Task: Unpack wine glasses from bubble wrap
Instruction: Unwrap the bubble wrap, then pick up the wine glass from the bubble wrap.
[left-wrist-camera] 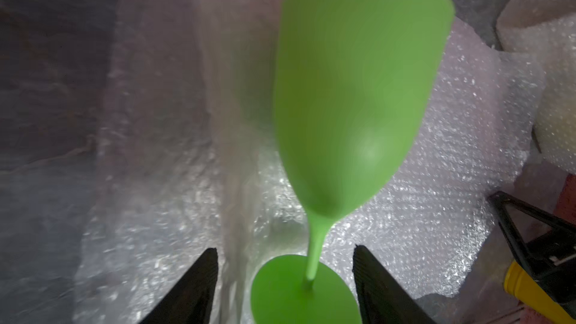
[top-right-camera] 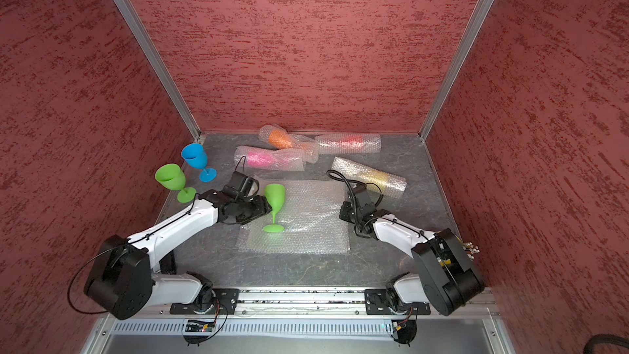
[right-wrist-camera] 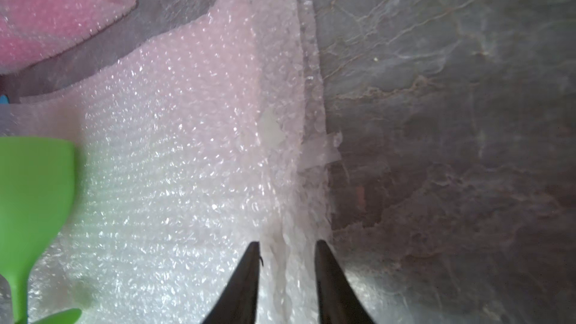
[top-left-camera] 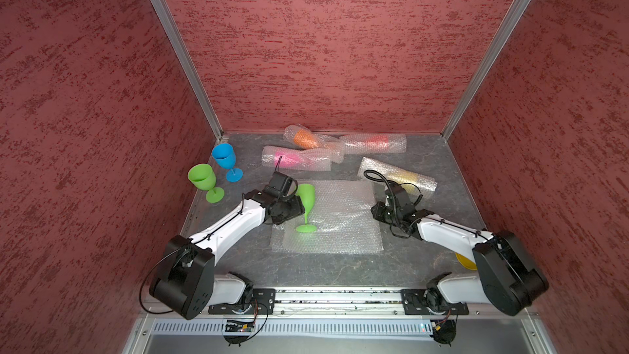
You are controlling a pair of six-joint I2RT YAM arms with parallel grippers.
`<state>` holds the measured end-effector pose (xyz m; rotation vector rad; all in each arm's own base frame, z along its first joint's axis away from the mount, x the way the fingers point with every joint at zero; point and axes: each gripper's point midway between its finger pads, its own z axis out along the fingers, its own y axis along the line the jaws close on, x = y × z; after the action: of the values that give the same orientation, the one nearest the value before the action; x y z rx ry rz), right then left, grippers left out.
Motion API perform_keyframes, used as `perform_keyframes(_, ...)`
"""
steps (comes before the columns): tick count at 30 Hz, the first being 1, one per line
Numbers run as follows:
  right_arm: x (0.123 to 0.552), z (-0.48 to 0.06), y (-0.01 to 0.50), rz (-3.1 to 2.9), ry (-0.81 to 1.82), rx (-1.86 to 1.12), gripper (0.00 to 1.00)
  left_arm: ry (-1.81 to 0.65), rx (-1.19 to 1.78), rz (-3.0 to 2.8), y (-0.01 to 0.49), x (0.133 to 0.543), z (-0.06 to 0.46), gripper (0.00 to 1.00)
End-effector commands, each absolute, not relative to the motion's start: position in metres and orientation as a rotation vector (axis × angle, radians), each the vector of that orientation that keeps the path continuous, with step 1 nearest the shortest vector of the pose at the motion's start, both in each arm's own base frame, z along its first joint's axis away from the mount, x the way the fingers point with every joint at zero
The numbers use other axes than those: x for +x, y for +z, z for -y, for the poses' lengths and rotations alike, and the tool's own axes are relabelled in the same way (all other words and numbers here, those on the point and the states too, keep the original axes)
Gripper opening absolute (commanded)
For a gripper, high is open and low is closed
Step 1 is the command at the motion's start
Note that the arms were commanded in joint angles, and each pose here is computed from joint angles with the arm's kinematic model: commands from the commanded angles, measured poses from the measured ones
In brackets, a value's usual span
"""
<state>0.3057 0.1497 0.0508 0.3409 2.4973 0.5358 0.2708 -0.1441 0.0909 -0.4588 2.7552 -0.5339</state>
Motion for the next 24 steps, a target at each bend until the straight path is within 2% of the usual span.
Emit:
perform_keyframes(1, 0.319, -0.142, 0.071, -2.432, 0.48, 0.328, 0.48, -0.513, -0.473, -2.684, 0.118, 0.276, 0.133, 0.76)
perform_keyframes(5, 0.324, -0.14, 0.088, -2.406, 0.436, 0.275, 0.52, -0.448, -0.316, -2.662, 0.15, 0.285, 0.128, 0.86)
perform_keyframes(7, 0.327, -0.141, 0.094, -2.397, 0.43, 0.258, 0.54, -0.484, -0.158, -2.668, 0.164, 0.289, 0.143, 0.97)
perform_keyframes(8, 0.328, -0.141, 0.096, -2.397, 0.429, 0.256, 0.54, -0.427, -0.153, -2.666, 0.166, 0.293, 0.141, 1.0)
perform_keyframes(14, 0.329, -0.154, 0.097, -2.426, 0.482, 0.2, 0.57, -0.405, -0.089, -2.797, 0.151, 0.317, 0.164, 1.0)
perform_keyframes(20, 0.331, -0.168, 0.088, -2.439, 0.557, 0.155, 0.59, -0.279, 0.006, -3.028, 0.101, 0.327, 0.182, 1.0)
perform_keyframes(24, 0.329, -0.173, 0.088, -2.39, 0.623, 0.156, 0.6, -0.335, -0.018, -3.133, 0.074, 0.335, 0.196, 1.0)
